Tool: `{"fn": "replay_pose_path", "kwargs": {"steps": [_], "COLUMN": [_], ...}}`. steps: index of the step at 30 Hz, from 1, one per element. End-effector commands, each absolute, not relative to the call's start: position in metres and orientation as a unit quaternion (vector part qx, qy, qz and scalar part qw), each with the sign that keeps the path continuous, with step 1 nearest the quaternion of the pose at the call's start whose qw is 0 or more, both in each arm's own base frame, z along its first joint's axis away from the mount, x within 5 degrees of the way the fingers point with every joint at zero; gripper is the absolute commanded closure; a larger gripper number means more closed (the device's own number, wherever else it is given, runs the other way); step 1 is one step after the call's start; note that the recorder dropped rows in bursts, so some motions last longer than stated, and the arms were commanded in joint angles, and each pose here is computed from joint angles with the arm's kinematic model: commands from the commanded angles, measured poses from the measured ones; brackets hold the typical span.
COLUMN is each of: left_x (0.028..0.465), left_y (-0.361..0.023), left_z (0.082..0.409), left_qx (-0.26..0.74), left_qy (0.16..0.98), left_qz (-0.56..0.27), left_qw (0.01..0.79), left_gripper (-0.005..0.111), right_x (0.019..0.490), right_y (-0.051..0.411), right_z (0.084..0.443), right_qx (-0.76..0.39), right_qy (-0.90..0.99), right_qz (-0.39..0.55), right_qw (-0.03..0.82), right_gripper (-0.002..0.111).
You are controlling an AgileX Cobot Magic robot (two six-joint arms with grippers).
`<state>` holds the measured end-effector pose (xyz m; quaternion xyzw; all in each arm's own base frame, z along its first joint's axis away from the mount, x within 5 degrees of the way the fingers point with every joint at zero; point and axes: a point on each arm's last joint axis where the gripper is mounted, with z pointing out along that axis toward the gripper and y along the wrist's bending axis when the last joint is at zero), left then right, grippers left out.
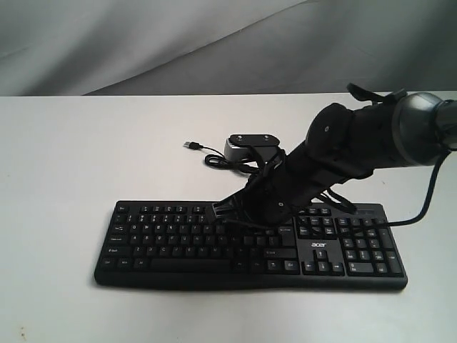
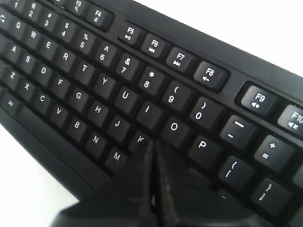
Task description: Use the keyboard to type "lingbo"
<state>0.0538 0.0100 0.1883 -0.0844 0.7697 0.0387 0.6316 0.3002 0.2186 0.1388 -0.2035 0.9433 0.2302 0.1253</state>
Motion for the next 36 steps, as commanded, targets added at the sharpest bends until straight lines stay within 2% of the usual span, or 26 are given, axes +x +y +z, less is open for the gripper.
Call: {"fn": "replay_pose_path", "kwargs": {"steps": [1,36], "left_x": [0.0538,0.0538], "left_y": [0.0098,0.0098], "left_z": [0.1874,0.1874], "left_qx": [-0.089,-0.089], "left_qy": [0.768,0.768], "left_qz": [0.035,0.035], "left_qw": [0.633,0.633], "left_gripper": [0.106,0.106], "right_x": [0.3016,0.3016], "right_y": [0.2203,0.2238], "right_z": [0.1399,0.1327], "right_qx": [-0.203,-0.208], "right_qy": [0.942,0.942], "right_qz": [0.232,0.227], "right_qw": [0.131,0.134], "right_gripper": [0.108,0.108]}}
